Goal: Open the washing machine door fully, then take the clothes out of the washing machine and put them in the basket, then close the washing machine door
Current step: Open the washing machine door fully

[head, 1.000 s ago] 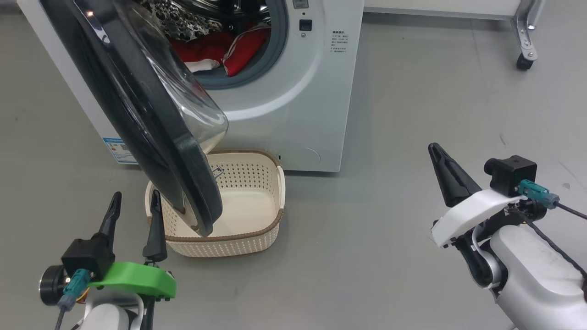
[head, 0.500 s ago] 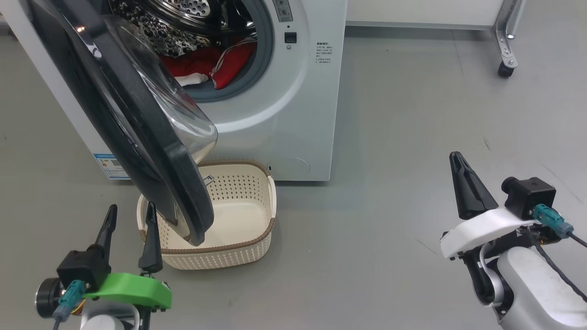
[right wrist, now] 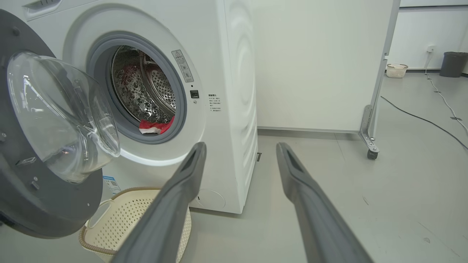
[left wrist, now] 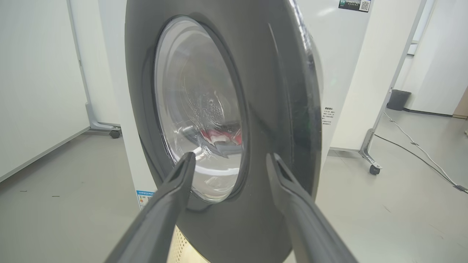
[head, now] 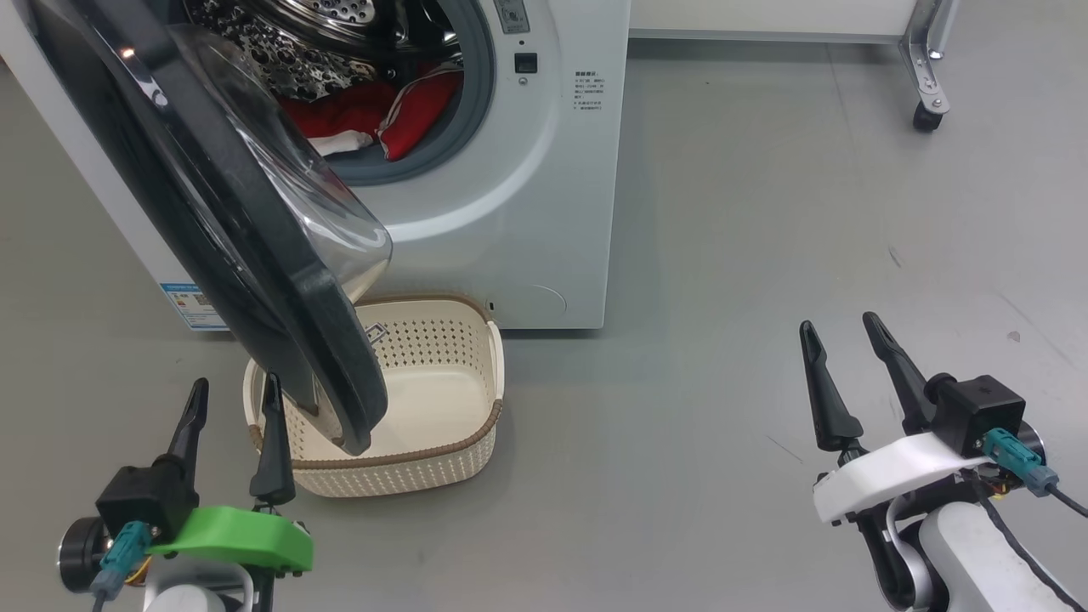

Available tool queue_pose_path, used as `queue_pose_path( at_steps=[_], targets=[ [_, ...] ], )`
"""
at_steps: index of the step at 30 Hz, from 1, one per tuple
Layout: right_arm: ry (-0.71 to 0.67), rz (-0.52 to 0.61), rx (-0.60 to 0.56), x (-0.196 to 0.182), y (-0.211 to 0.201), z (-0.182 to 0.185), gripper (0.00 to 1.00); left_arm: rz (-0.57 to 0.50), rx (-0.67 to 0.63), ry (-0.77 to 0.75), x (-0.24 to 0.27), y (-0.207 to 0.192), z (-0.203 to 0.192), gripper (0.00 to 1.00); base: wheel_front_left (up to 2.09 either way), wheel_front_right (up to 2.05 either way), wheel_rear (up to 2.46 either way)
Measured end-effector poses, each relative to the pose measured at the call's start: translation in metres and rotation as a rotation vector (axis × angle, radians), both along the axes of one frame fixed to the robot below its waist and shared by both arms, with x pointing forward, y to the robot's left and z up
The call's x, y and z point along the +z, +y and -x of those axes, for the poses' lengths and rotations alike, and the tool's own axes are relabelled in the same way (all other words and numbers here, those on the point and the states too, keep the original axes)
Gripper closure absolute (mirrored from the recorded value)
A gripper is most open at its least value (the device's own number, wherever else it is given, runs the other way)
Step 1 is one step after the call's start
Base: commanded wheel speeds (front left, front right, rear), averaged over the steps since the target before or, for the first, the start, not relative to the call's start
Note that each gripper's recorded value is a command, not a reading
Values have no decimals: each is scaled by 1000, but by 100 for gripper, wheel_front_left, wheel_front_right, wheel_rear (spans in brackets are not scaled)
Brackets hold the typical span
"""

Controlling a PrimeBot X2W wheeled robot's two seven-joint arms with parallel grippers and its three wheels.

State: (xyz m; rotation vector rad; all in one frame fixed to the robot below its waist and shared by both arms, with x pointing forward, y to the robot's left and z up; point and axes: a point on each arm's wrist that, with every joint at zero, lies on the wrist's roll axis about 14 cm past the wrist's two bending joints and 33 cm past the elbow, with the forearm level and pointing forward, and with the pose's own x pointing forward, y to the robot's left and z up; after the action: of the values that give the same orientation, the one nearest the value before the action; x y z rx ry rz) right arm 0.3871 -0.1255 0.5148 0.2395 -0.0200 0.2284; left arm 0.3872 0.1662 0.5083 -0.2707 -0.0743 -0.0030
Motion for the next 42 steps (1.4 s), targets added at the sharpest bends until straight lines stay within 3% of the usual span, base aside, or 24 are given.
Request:
queue_pose_path(
  at_steps=[42],
  targets=[
    [-2, 32, -47, -10, -4, 16, 0, 23, -26, 54, -18, -8, -1, 0, 0, 0, 0]
  ],
)
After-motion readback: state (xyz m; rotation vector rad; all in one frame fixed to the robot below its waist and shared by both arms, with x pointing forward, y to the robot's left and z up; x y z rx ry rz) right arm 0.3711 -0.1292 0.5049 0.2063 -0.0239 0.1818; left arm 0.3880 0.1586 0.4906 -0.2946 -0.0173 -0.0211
